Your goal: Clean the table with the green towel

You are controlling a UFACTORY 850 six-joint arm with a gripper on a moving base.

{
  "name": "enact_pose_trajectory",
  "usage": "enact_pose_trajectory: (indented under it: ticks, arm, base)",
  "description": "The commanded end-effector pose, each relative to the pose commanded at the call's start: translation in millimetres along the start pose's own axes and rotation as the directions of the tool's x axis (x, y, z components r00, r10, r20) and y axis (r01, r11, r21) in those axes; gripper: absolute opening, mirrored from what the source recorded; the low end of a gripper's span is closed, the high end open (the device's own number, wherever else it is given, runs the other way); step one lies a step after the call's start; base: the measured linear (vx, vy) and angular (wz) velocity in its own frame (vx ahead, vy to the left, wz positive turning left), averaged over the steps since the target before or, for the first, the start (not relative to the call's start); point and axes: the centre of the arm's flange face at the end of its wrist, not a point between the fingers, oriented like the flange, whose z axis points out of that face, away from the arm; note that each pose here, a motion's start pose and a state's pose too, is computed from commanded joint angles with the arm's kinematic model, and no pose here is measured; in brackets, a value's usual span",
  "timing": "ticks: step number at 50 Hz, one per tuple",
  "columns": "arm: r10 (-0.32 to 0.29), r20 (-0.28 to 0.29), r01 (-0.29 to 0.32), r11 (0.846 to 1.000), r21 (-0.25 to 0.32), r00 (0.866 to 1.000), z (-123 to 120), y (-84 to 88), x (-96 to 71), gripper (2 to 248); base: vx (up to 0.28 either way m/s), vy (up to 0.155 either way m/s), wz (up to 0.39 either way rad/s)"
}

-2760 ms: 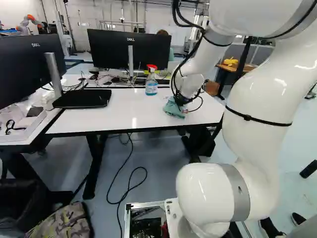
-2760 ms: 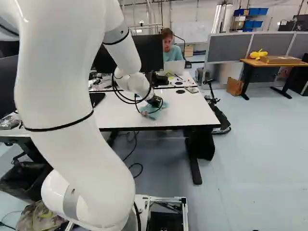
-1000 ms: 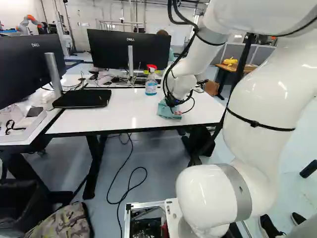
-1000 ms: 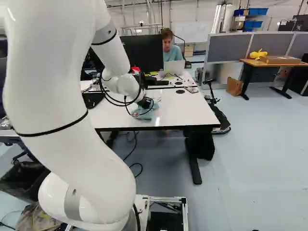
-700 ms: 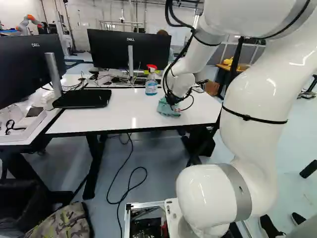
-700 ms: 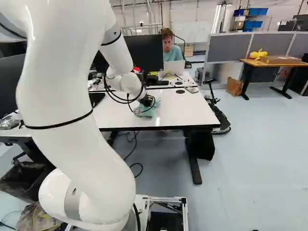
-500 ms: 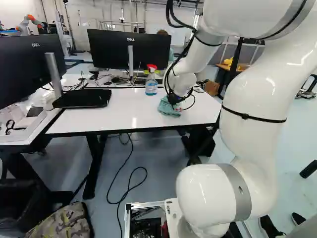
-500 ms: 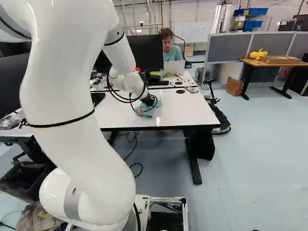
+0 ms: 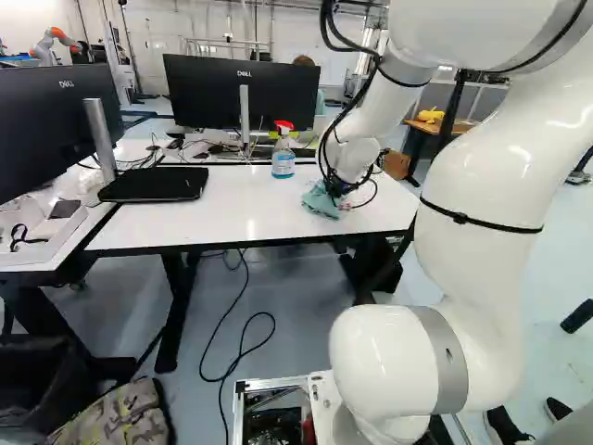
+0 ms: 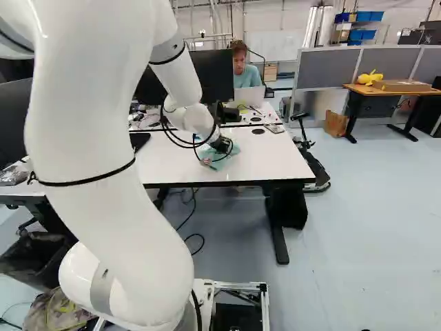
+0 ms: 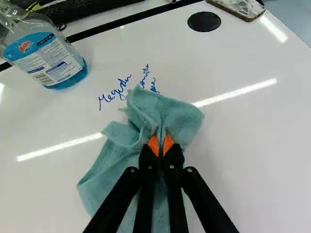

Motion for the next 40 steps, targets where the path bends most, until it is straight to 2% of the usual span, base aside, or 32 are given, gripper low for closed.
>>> enact_pose_trajectory:
  ticks: [25, 40]
  arm:
    - [-0.021, 0.015, 0.021, 1.000, 0.016, 1.000, -34.3, -4.4, -39.2, 31]
    - [-0.056, 0.019, 0.055, 0.997, 0.046, 0.998, -42.7, -21.4, -51.4, 31]
  base:
    - [0.000, 0.000, 0.000]
    - [0.000, 0.000, 0.000]
